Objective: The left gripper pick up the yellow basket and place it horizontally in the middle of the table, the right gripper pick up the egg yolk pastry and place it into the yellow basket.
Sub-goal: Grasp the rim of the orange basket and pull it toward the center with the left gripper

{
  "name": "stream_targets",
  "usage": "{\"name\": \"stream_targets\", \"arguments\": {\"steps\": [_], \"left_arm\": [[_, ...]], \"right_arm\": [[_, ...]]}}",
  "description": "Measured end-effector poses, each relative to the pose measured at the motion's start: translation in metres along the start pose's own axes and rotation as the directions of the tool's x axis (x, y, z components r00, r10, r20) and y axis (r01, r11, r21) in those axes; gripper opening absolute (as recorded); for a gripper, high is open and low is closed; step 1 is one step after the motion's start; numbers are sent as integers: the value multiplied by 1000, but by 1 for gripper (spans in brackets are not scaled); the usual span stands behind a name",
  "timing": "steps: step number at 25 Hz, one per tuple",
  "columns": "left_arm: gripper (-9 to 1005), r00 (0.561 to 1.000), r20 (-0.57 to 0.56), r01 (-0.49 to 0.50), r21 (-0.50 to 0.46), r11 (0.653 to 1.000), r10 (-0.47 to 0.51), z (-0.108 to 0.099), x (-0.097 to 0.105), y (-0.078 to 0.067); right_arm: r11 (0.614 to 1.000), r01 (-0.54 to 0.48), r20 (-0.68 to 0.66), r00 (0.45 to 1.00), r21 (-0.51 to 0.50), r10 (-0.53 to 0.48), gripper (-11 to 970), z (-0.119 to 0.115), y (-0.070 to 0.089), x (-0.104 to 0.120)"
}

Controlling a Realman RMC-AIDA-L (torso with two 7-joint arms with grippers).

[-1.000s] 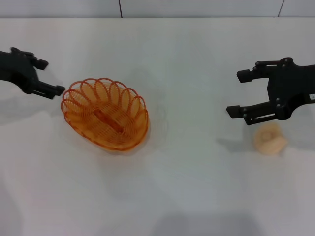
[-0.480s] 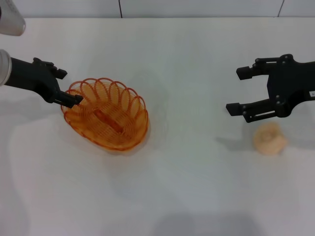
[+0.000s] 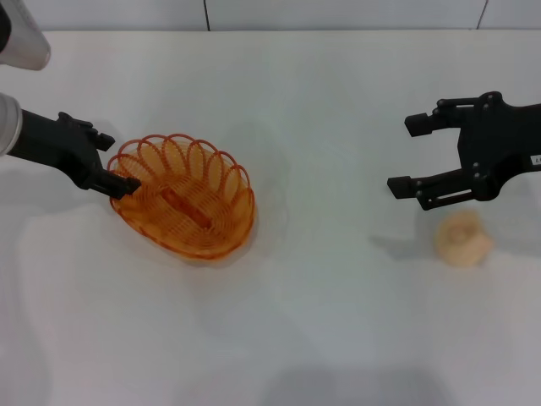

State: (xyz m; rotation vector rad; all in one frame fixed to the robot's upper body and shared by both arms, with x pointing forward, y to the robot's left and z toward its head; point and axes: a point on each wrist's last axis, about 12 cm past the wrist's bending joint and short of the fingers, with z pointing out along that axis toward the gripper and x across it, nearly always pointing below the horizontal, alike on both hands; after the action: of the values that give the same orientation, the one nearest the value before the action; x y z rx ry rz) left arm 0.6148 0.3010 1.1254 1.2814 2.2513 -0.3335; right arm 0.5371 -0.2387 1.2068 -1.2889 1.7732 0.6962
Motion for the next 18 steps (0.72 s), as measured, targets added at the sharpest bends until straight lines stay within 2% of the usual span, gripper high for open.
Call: {"name": "stream_targets", "arguments": {"steps": [18], "left_arm": [[870,1000,-10,1,27,1000,-1,0,-1,-3]], "right_arm": [[1000,9,-4,1000,-4,-9,856,1,-1,-4]]}}
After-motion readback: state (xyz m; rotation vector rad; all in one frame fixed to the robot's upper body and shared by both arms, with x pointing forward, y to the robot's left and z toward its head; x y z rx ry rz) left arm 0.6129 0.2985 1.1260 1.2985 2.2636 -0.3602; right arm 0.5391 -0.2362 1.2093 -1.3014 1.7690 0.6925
